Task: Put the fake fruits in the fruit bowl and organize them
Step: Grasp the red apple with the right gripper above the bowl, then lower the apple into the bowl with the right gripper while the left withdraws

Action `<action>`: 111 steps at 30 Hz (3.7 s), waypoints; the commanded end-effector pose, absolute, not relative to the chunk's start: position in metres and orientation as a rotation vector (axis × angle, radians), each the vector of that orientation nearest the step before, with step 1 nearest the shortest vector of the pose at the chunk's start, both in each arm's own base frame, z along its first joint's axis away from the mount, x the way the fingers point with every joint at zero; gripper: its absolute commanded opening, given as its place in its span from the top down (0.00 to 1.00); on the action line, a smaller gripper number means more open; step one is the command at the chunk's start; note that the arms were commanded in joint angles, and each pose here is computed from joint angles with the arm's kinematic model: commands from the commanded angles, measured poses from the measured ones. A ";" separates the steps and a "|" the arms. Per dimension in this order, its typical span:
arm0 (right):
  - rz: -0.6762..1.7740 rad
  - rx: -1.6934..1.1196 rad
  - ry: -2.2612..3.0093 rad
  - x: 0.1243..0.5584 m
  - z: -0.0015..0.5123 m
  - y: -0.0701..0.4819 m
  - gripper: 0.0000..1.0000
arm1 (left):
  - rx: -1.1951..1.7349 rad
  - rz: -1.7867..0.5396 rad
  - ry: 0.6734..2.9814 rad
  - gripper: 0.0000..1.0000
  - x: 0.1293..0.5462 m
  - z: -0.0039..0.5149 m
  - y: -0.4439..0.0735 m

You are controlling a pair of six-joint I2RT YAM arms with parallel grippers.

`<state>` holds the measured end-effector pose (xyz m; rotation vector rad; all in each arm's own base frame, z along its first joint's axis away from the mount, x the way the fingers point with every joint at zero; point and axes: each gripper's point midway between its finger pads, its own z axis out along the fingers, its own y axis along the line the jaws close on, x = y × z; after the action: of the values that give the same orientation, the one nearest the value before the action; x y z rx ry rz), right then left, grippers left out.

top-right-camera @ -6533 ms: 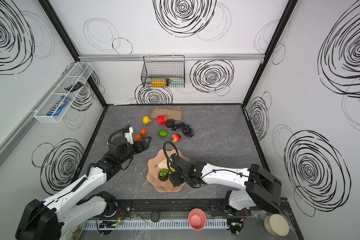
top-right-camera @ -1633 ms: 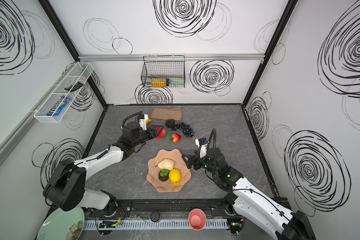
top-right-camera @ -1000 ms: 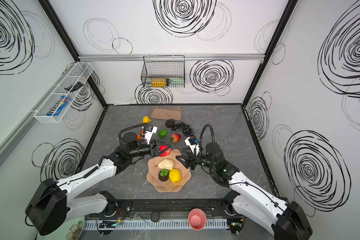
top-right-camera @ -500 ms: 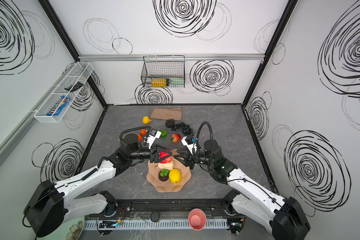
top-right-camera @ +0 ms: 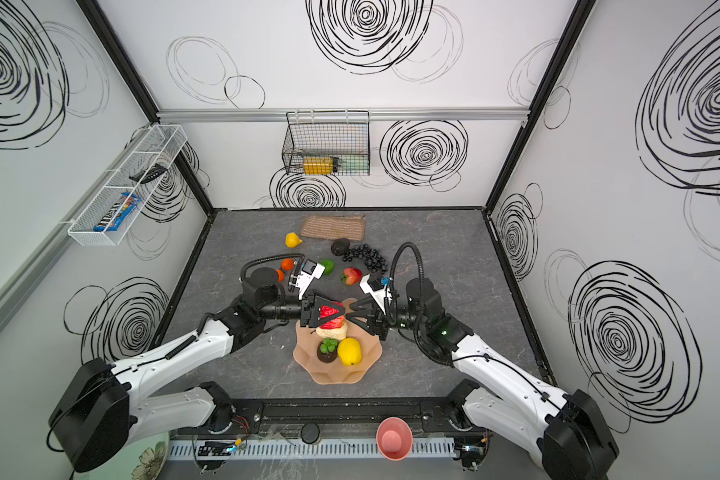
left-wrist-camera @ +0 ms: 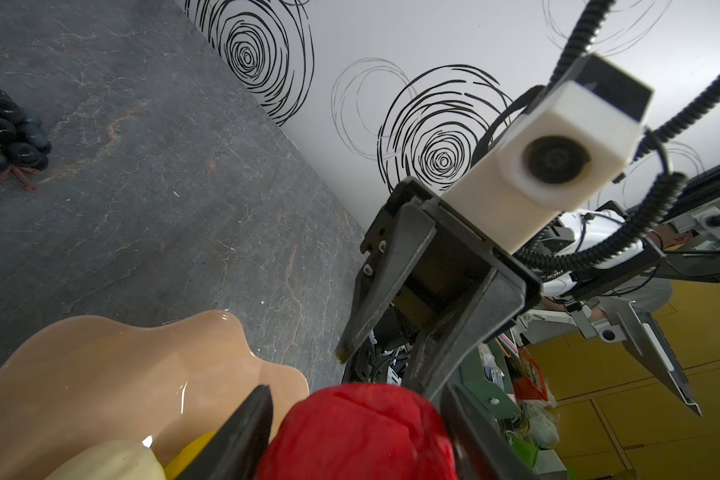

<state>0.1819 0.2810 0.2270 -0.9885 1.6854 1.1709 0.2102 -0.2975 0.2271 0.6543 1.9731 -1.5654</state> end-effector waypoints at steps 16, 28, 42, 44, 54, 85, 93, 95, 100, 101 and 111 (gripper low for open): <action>1.205 -1.071 1.598 0.171 0.240 0.290 0.78 | 0.763 -1.632 1.877 0.39 0.198 0.244 -0.309; 1.199 -1.072 1.592 0.166 0.243 0.289 0.99 | 0.725 -1.547 1.913 0.26 0.206 0.237 -0.305; 1.124 -0.999 1.681 0.180 0.235 0.285 1.00 | 0.605 -1.428 1.989 0.09 0.228 0.222 -0.290; 1.107 -0.984 1.705 0.183 0.232 0.284 1.00 | 0.578 -1.404 2.002 0.05 0.233 0.219 -0.286; 0.944 -0.911 1.946 0.202 0.201 0.272 1.00 | 0.394 -1.082 2.061 0.04 0.267 0.213 -0.247; 0.701 -0.890 2.441 0.192 0.126 0.257 1.00 | 0.054 -0.790 2.059 0.04 0.299 0.209 -0.169; 0.661 -0.916 2.483 0.190 0.113 0.267 1.00 | 0.049 -0.791 2.063 0.04 0.299 0.207 -0.168; 0.640 -0.915 2.500 0.191 0.109 0.268 1.00 | 0.049 -0.793 2.066 0.04 0.299 0.206 -0.169; 0.617 -0.924 2.539 0.192 0.104 0.273 1.00 | 0.049 -0.796 2.071 0.04 0.299 0.204 -0.169; 0.616 -0.925 2.550 0.192 0.103 0.274 1.00 | 0.048 -0.796 2.071 0.04 0.299 0.204 -0.169; 0.581 -0.926 2.549 0.194 0.104 0.274 0.96 | 0.047 -0.792 2.069 0.04 0.299 0.205 -0.168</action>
<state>0.1936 0.2769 0.0961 -0.9355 2.5496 0.6052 0.2958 -0.1691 0.2002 0.0519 2.0942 -0.7839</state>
